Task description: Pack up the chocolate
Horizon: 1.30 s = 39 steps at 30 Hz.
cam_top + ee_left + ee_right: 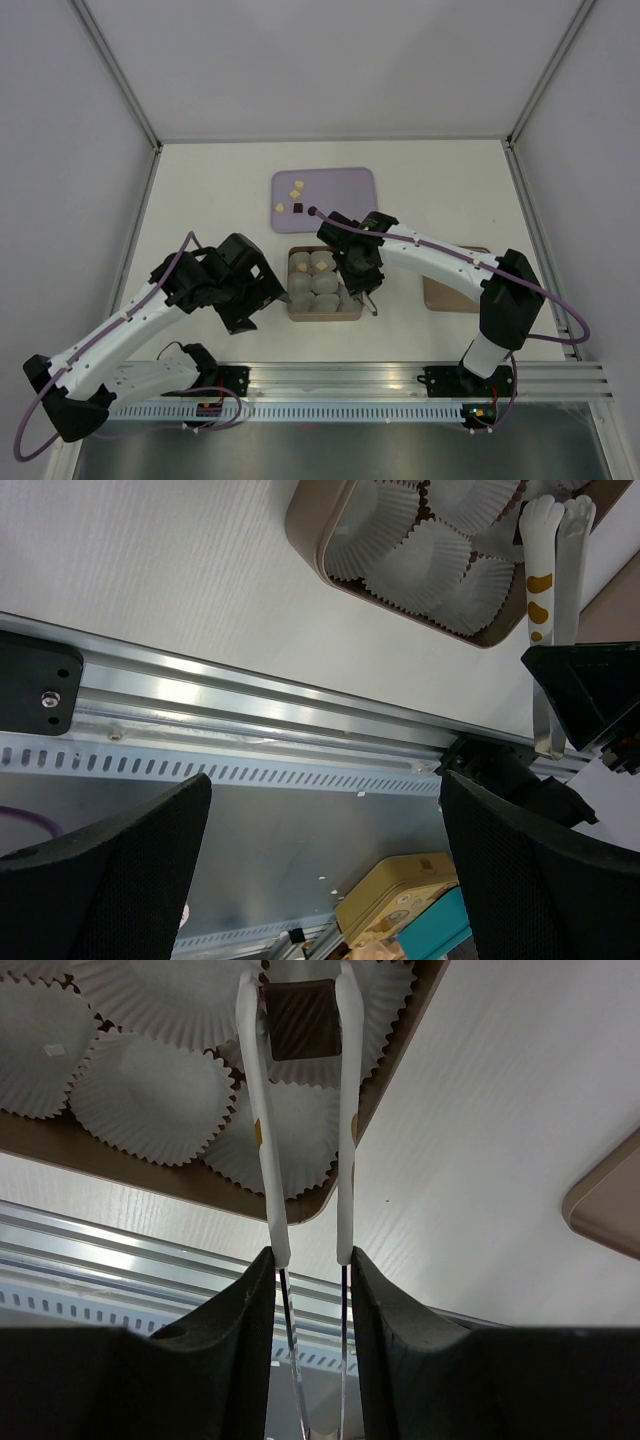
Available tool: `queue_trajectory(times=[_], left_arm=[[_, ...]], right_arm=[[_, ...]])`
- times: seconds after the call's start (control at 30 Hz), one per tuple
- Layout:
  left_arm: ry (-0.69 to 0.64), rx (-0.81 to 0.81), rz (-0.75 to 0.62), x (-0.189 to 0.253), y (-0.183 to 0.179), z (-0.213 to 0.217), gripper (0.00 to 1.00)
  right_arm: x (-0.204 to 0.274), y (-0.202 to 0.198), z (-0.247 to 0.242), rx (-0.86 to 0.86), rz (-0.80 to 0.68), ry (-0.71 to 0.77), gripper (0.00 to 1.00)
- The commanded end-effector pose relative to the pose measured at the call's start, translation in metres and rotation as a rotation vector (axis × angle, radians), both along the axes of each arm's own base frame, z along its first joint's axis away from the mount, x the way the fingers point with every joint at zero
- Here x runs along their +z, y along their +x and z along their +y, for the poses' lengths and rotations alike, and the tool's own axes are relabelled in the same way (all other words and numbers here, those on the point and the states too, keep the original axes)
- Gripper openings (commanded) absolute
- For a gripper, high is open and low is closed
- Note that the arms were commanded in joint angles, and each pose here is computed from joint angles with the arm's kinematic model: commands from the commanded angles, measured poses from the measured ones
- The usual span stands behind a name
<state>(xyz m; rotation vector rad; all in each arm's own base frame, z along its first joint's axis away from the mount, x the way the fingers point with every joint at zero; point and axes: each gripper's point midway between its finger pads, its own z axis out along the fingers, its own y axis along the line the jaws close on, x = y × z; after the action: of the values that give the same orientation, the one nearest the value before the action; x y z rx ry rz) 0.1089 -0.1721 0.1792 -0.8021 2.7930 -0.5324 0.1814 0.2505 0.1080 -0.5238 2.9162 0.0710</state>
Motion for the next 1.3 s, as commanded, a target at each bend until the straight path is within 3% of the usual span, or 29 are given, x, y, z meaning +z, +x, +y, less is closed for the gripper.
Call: queue_trajectory(times=[0.0, 0.4, 0.7, 0.9, 1.03, 1.27], left_arm=[[-0.041, -0.018, 0.010, 0.013, -0.008, -0.001, 1.00], [-0.041, -0.006, 0.004, 0.015, -0.008, 0.002, 1.00], [-0.051, -0.009, 0.003, 0.018, -0.011, 0.003, 0.99], [-0.033, -0.010, 0.025, 0.015, -0.018, 0.009, 1.00], [-0.035, -0.031, 0.045, 0.016, -0.024, 0.010, 1.00], [-0.012, -0.024, 0.058, 0.012, -0.030, 0.018, 1.00]], right_arm=[[0.004, 0.001, -0.003, -0.016, -0.028, 0.003, 0.38], [0.017, 0.006, 0.004, -0.020, -0.053, 0.023, 0.49], [0.096, 0.038, 0.042, 0.000, -0.209, 0.205, 0.46], [0.086, 0.080, 0.070, 0.050, -0.243, 0.160, 0.46], [0.085, 0.138, 0.081, 0.022, -0.319, 0.088, 0.46], [0.054, 0.192, 0.083, -0.056, -0.252, 0.165, 0.47]])
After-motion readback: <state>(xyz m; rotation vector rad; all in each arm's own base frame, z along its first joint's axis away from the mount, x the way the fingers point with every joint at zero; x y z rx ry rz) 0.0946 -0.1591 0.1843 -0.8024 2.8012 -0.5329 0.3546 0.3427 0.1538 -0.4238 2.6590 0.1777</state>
